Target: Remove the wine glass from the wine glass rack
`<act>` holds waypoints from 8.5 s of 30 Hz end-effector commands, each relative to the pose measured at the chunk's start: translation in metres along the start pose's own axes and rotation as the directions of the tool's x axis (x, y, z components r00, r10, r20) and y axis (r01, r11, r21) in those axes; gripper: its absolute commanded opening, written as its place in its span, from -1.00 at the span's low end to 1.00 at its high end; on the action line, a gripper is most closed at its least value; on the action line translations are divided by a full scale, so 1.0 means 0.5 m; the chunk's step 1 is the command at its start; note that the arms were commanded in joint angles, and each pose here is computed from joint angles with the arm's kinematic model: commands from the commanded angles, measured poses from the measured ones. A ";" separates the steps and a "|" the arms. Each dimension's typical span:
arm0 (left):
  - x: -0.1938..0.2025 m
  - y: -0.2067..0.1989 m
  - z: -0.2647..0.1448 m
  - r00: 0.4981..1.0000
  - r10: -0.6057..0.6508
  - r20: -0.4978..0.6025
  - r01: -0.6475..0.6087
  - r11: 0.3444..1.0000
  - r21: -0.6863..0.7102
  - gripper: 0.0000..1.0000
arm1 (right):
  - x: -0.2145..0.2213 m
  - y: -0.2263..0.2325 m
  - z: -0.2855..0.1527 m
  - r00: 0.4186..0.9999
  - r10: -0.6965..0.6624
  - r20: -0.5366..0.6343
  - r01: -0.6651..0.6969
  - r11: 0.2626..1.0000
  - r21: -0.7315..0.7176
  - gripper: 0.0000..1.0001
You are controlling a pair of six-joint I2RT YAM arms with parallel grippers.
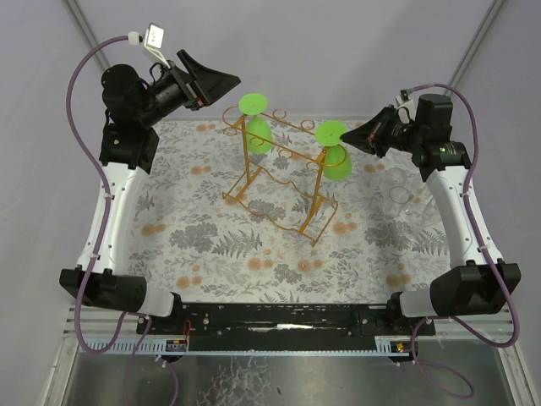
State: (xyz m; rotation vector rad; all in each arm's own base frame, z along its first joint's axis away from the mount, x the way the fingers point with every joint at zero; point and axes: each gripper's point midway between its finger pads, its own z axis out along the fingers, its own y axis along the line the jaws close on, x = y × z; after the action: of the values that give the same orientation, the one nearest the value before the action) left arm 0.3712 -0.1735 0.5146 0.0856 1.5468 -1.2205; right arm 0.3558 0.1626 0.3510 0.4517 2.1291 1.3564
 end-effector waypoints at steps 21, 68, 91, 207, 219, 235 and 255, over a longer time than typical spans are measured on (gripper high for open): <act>-0.012 -0.038 -0.016 0.999 0.048 0.022 -0.049 0.997 0.060 0.83 | -0.042 0.085 -0.037 0.987 -0.008 0.162 0.020 0.997 -0.076 -1.00; 0.170 -0.188 0.221 0.888 -0.286 -0.361 0.390 0.883 0.260 0.71 | -0.085 0.267 -0.203 0.776 -0.314 0.547 0.488 0.849 -0.204 -1.00; 0.249 -0.287 0.266 0.857 -0.275 -0.436 0.440 0.832 0.338 0.58 | -0.027 0.250 -0.217 0.804 -0.358 0.475 0.493 0.848 -0.195 -1.00; 0.539 -0.372 0.033 0.275 0.794 0.542 -0.684 -0.234 0.691 -0.43 | 0.056 0.189 -0.299 0.901 -0.374 0.220 0.349 0.926 0.147 0.52; 0.417 -0.374 0.110 0.511 0.817 0.267 -0.755 0.277 0.595 0.96 | -0.087 0.093 -0.471 0.582 -0.702 0.412 0.293 0.653 0.699 0.35; 0.227 -0.322 0.133 0.796 0.600 0.087 -0.568 0.689 0.451 0.94 | -0.286 0.079 -0.419 0.345 -0.838 0.422 0.237 0.513 0.825 0.36; 0.188 -0.209 0.085 0.814 0.580 0.046 -0.557 0.755 0.345 0.94 | -0.529 -0.017 -0.140 0.297 -0.850 0.435 0.322 0.519 0.792 0.37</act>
State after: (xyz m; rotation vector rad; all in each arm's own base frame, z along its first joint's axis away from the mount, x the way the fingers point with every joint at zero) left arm 0.3004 -0.3090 0.5038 0.8038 1.2577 -0.9709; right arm 0.5017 -0.0505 0.4067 0.2910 1.6661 -0.1744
